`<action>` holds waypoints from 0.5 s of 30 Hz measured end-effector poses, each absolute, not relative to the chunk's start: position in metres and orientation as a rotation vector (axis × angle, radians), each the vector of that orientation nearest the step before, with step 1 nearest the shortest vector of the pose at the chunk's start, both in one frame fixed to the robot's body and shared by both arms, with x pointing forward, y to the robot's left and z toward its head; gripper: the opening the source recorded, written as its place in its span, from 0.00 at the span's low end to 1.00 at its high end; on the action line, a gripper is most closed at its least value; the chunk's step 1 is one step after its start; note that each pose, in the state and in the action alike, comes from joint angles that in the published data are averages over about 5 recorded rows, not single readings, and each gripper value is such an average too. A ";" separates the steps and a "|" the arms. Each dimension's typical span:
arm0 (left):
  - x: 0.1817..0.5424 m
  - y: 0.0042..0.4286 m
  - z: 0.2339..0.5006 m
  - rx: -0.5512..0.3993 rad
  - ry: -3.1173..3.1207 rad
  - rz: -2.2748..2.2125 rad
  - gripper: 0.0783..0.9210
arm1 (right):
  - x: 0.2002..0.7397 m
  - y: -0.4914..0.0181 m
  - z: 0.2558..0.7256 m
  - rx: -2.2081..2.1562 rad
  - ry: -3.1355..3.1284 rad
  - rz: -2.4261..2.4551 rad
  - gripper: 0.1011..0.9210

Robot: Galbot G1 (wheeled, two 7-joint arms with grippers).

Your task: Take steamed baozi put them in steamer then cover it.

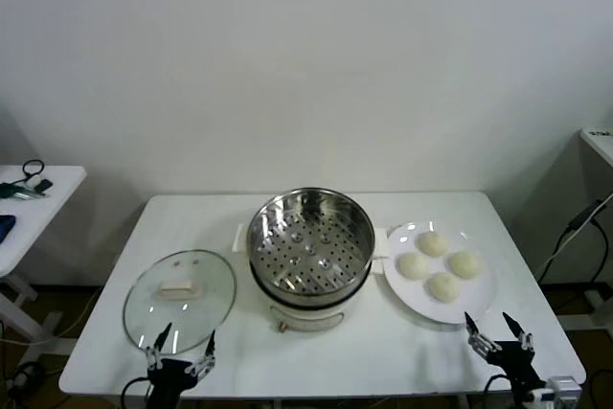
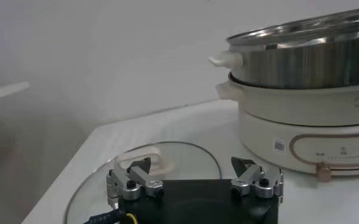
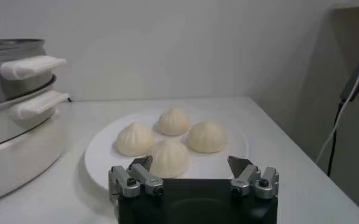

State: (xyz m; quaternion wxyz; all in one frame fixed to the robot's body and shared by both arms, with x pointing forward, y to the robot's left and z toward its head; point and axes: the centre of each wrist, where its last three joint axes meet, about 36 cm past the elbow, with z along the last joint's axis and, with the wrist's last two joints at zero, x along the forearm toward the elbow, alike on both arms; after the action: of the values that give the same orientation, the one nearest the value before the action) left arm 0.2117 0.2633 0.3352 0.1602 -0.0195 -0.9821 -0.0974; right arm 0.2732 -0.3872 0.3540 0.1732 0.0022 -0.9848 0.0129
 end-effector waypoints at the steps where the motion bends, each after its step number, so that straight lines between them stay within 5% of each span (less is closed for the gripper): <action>1: 0.212 0.263 0.335 -0.056 -2.806 -0.279 0.88 | 0.277 -0.388 0.356 0.008 -2.797 0.045 0.88; 15: 0.216 0.263 0.338 -0.068 -2.826 -0.292 0.88 | 0.444 -0.423 0.460 0.406 -2.719 0.633 0.88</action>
State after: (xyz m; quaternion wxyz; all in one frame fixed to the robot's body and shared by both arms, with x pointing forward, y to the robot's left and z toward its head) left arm 0.2157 0.2626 0.3382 0.1494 -0.0237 -0.9833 -0.1015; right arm 0.4442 -0.4233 0.4604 0.1595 0.1421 -0.9515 0.2214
